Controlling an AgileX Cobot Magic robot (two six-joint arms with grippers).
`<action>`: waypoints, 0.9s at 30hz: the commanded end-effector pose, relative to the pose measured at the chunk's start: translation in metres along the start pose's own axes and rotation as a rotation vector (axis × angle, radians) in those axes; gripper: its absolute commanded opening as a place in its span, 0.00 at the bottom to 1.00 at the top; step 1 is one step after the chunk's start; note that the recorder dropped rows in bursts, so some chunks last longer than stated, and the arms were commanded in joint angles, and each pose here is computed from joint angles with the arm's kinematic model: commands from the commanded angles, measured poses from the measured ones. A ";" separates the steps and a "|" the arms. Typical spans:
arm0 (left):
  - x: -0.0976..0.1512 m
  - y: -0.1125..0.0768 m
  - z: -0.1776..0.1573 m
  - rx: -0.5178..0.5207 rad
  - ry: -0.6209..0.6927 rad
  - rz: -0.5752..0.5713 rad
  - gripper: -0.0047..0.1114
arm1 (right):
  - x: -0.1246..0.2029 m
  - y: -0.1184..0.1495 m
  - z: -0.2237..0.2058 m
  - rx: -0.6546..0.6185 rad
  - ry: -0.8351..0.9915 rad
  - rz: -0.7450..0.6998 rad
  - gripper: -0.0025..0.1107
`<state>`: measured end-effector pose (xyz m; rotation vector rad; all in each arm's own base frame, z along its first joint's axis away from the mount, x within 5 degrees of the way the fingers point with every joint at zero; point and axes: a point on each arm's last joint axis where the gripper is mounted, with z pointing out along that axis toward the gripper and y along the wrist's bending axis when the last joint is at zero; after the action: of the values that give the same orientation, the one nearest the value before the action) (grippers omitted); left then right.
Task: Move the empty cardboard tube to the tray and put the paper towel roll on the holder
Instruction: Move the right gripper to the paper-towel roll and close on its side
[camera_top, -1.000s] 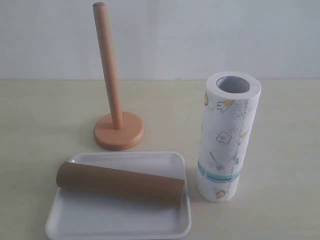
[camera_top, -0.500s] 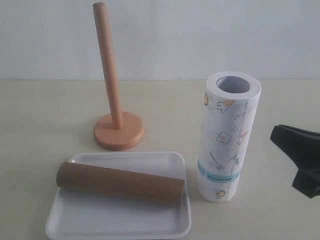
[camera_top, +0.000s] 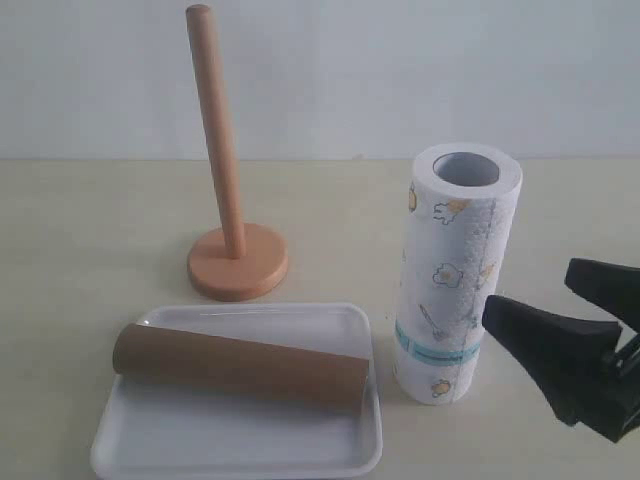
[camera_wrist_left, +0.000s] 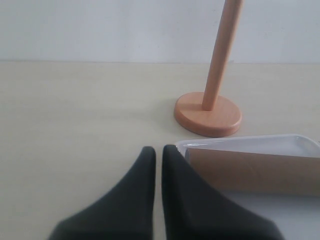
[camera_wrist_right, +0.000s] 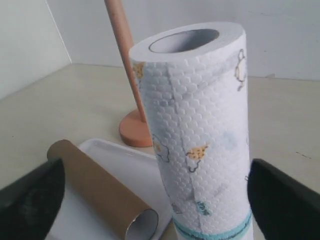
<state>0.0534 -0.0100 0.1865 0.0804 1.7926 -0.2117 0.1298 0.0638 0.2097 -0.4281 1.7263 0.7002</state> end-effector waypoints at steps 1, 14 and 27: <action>0.001 0.000 0.000 0.005 0.001 -0.001 0.08 | 0.006 -0.005 0.004 0.013 0.035 0.000 0.92; 0.001 0.000 0.000 0.005 0.001 -0.001 0.08 | 0.018 -0.023 0.025 0.018 0.021 -0.054 0.89; 0.001 0.000 0.000 0.005 0.001 -0.001 0.08 | 0.029 -0.036 0.046 -0.023 0.014 -0.038 0.89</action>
<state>0.0534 -0.0100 0.1865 0.0804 1.7926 -0.2117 0.1723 0.0680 0.1663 -0.4792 1.7425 0.6847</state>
